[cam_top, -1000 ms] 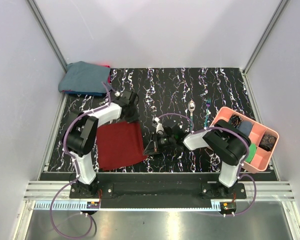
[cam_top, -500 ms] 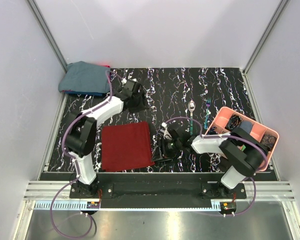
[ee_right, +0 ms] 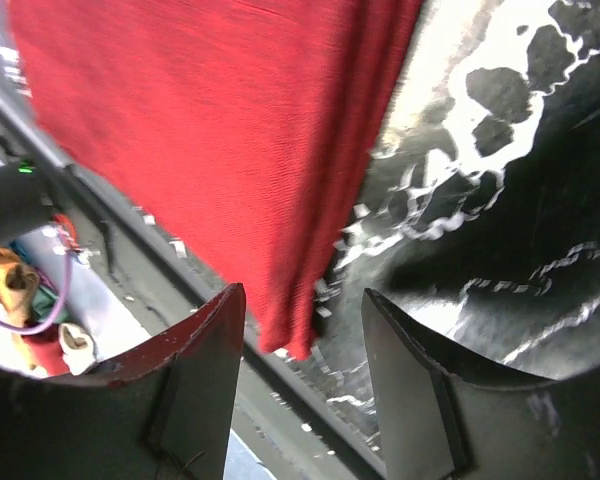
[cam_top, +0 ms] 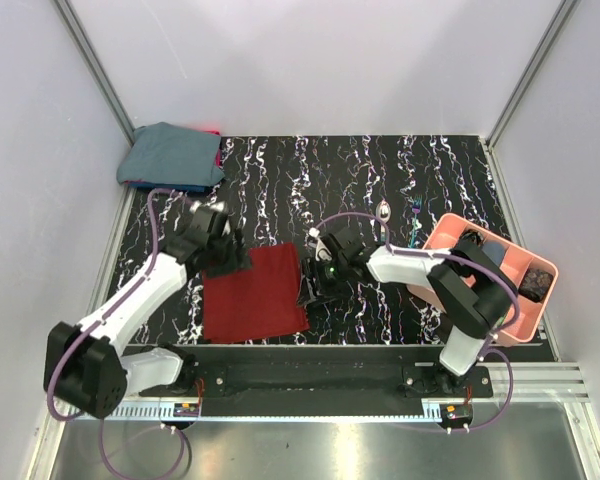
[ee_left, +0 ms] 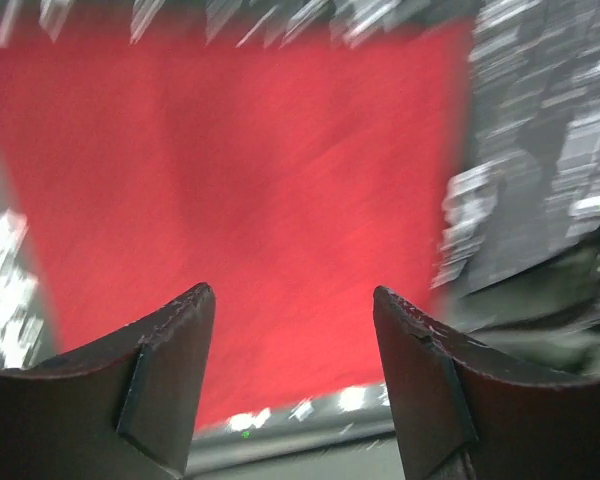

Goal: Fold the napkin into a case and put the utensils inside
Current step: Fold the square-folded napkin at the center of the board.

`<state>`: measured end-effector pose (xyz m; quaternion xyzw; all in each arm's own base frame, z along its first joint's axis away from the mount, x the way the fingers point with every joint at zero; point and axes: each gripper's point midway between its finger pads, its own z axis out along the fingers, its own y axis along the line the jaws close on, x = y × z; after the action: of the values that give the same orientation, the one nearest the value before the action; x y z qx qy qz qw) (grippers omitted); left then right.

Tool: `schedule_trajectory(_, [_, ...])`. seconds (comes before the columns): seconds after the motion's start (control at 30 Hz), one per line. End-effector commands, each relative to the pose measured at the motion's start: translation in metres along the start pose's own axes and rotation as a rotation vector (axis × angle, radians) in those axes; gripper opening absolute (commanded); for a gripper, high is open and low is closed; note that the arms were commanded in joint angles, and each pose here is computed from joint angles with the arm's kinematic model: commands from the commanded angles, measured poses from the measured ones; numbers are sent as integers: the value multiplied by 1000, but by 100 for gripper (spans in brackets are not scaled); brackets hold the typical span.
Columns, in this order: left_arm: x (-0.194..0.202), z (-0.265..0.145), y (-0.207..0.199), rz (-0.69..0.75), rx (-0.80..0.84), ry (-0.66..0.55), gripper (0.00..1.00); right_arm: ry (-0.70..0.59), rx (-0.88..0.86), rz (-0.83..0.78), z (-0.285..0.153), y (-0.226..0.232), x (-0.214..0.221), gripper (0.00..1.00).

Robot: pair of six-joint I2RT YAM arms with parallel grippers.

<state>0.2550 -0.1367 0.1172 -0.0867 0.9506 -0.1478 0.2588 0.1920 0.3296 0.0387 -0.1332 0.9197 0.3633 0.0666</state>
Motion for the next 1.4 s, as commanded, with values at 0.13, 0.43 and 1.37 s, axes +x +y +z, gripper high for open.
schedule_trajectory(0.13, [32,-16,51,-169,-69,-9,69,77,48,-29,18,-23,8,55])
schedule_trajectory(0.43, [-16,0,23,-217,28,-79,72,-66,160,88,0,-68,-20,2])
schedule_trajectory(1.37, [-40,67,37,-284,32,51,26,-202,250,73,-74,-72,-44,42])
